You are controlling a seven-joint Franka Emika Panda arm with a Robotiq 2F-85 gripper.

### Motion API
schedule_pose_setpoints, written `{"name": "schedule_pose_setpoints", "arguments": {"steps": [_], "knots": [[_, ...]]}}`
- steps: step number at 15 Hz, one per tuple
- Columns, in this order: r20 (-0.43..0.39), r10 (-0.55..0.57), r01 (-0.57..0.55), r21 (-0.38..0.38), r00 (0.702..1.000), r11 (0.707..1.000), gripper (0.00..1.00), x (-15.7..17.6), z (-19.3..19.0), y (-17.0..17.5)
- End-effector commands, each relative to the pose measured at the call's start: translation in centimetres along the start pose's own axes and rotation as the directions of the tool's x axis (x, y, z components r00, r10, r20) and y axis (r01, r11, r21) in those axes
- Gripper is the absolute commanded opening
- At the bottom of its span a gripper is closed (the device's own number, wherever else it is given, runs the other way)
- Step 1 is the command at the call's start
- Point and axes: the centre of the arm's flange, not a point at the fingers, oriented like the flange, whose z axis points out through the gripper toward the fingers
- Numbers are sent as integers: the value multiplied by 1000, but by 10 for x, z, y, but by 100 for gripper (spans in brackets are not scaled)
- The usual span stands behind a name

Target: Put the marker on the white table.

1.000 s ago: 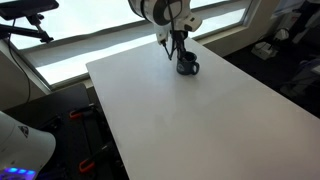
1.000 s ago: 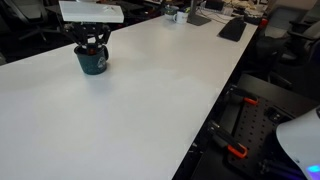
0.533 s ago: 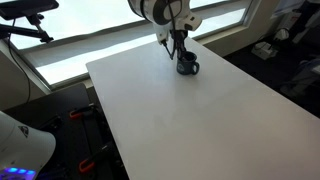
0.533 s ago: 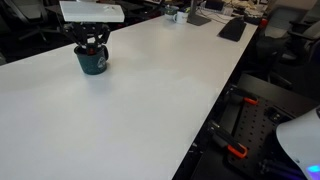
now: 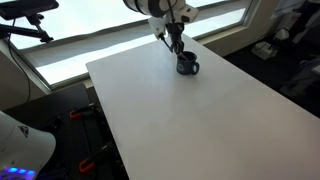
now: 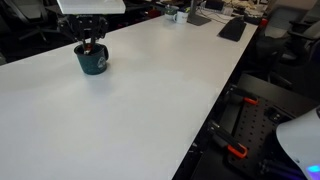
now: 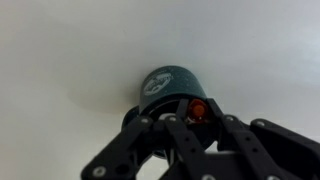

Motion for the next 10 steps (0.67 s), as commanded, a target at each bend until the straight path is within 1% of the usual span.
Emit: {"name": "schedule_pose_setpoints", "arguments": {"steps": [1, 4, 7, 8, 10], "knots": [[24, -67, 68, -20, 997, 997, 6, 2, -53, 8], [53, -112, 115, -53, 992, 992, 6, 16, -103, 17], [66, -120, 125, -81, 991, 989, 6, 31, -153, 33], [45, -101, 105, -97, 994, 990, 6, 37, -169, 40], [-69, -43, 34, -127, 997, 991, 6, 47, -191, 57]]}}
